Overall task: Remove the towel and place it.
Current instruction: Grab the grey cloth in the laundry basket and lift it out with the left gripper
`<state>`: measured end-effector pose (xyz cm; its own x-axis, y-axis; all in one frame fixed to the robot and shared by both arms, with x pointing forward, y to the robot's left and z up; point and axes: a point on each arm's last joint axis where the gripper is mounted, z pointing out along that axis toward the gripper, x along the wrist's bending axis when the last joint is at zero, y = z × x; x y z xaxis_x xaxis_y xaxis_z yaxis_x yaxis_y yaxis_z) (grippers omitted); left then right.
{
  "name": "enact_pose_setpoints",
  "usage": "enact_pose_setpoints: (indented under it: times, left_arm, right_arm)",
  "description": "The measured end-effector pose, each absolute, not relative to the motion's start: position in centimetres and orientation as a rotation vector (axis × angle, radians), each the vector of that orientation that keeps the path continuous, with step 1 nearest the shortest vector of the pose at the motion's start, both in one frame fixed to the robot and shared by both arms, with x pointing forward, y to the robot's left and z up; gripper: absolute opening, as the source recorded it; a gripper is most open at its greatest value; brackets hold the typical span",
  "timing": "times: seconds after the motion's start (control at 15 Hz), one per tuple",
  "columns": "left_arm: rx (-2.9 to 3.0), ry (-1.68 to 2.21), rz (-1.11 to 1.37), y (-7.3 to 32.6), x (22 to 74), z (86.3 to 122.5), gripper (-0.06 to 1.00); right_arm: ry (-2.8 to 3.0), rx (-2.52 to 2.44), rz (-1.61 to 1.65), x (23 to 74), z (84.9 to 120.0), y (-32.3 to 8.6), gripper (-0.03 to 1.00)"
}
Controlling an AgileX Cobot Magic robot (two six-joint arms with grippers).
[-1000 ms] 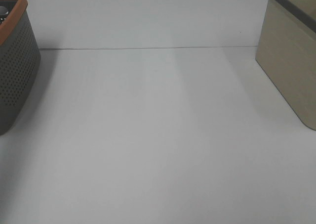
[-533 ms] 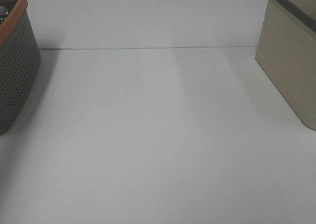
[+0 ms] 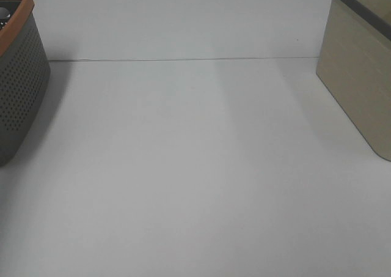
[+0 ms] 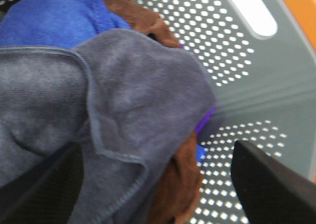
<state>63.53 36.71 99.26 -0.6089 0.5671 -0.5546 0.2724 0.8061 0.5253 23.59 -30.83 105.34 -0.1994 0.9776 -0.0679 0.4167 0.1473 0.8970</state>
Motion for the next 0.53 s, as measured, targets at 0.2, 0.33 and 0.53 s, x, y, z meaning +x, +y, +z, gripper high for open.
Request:
enact_pose_setpoints:
  times: [0.2, 0.33, 0.53]
  left_arm:
    - [0.565, 2.257, 0.486, 37.8, 64.2, 97.1, 0.76]
    - [0.535, 2.238, 0.46, 37.7, 64.7, 96.2, 0.76]
    - [0.497, 2.263, 0.42, 37.7, 65.2, 94.3, 0.72]
  right_arm:
    - [1.723, 1.348, 1.013, 23.6, 105.3, -30.8, 0.71]
    - [1.723, 1.348, 1.013, 23.6, 105.3, -30.8, 0.71]
    - [1.722, 1.349, 1.013, 23.6, 105.3, -30.8, 0.71]
